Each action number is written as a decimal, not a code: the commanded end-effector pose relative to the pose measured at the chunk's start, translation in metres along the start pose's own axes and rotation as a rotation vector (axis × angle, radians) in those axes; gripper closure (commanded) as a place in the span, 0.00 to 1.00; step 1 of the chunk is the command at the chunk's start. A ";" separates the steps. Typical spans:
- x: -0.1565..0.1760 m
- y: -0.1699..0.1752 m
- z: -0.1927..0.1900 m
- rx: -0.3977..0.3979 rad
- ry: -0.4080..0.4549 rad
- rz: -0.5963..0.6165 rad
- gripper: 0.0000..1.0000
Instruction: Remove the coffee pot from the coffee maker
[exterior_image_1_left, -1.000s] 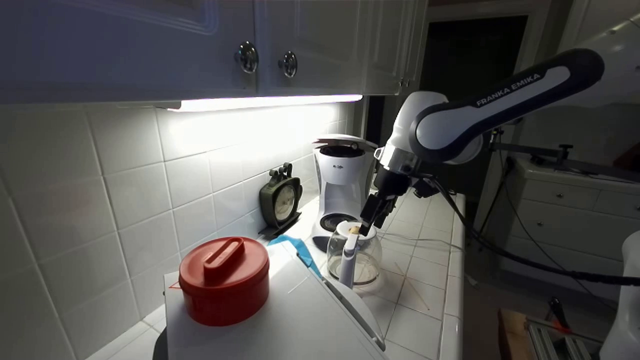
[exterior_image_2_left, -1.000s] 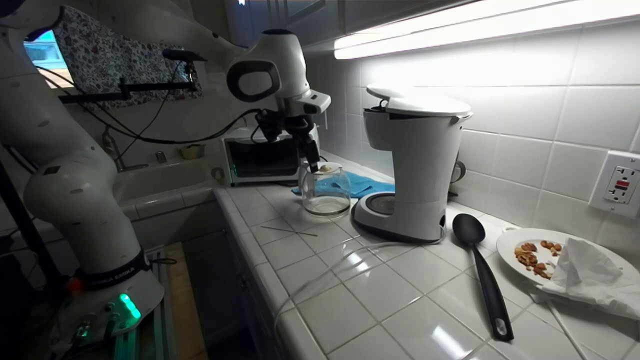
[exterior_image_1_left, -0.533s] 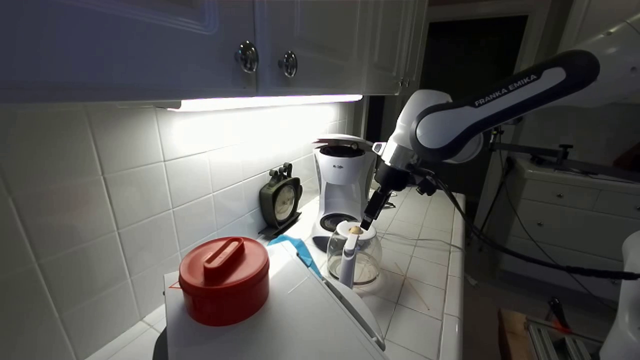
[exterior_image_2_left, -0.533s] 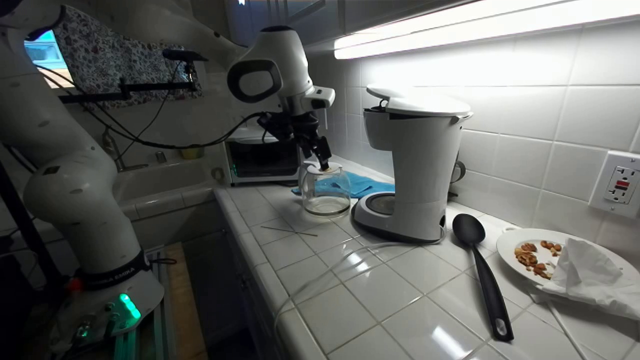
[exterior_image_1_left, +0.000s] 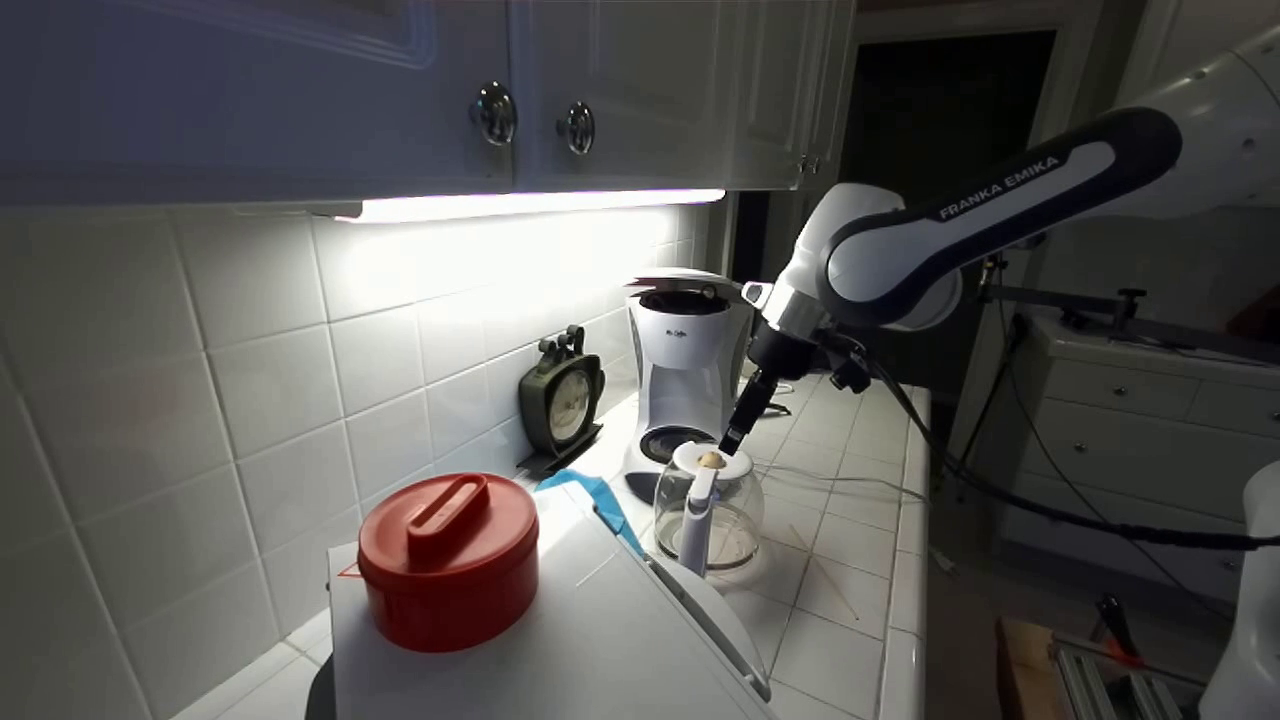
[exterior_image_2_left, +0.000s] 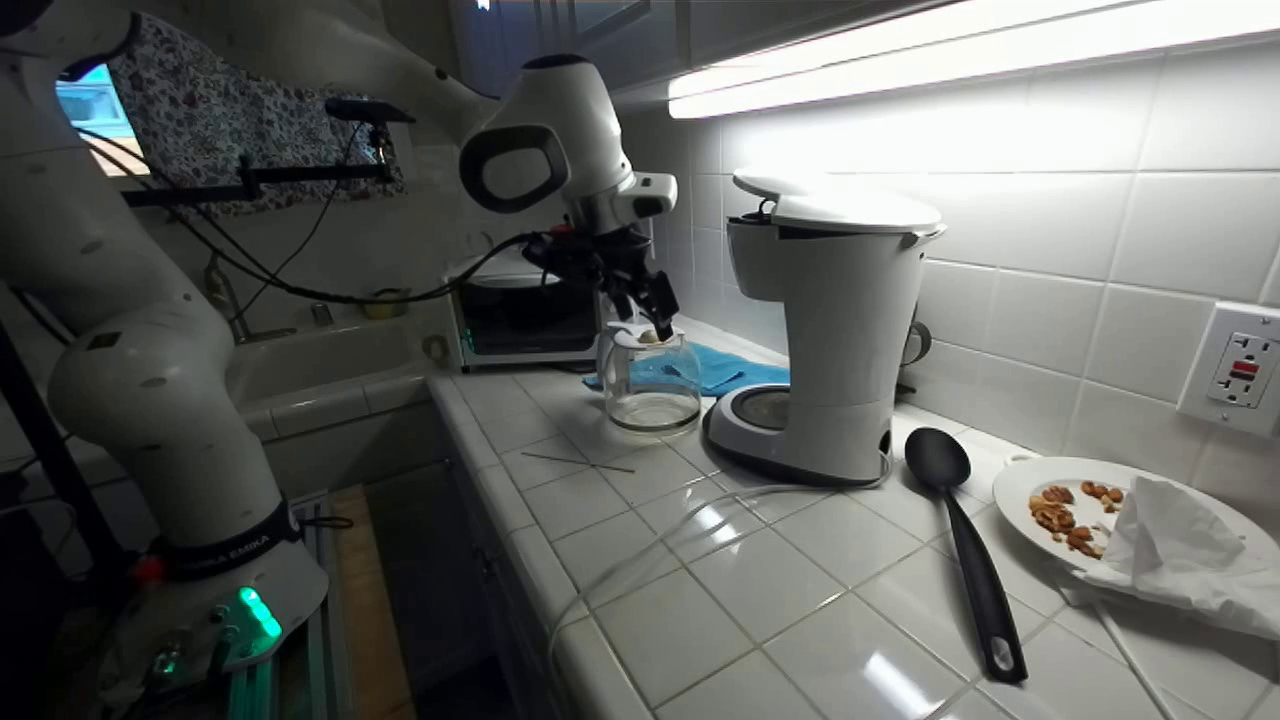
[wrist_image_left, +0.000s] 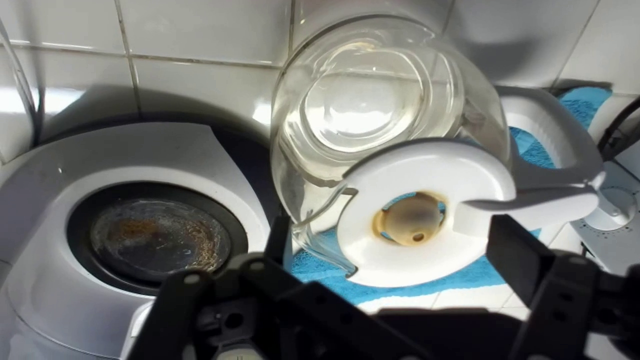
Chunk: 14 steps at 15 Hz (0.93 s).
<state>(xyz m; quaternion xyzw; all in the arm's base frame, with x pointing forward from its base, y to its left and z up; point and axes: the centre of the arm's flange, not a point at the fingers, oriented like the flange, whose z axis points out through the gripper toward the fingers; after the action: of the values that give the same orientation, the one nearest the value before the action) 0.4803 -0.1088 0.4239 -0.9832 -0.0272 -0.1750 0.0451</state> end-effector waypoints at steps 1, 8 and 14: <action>0.009 0.004 0.009 0.012 0.019 -0.023 0.00; 0.016 0.003 0.017 0.074 0.045 -0.014 0.00; 0.019 0.005 0.025 0.123 0.057 -0.007 0.00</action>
<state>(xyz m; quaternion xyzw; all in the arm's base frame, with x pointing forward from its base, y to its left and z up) 0.4975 -0.1066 0.4115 -0.9756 -0.0342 -0.1977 0.0890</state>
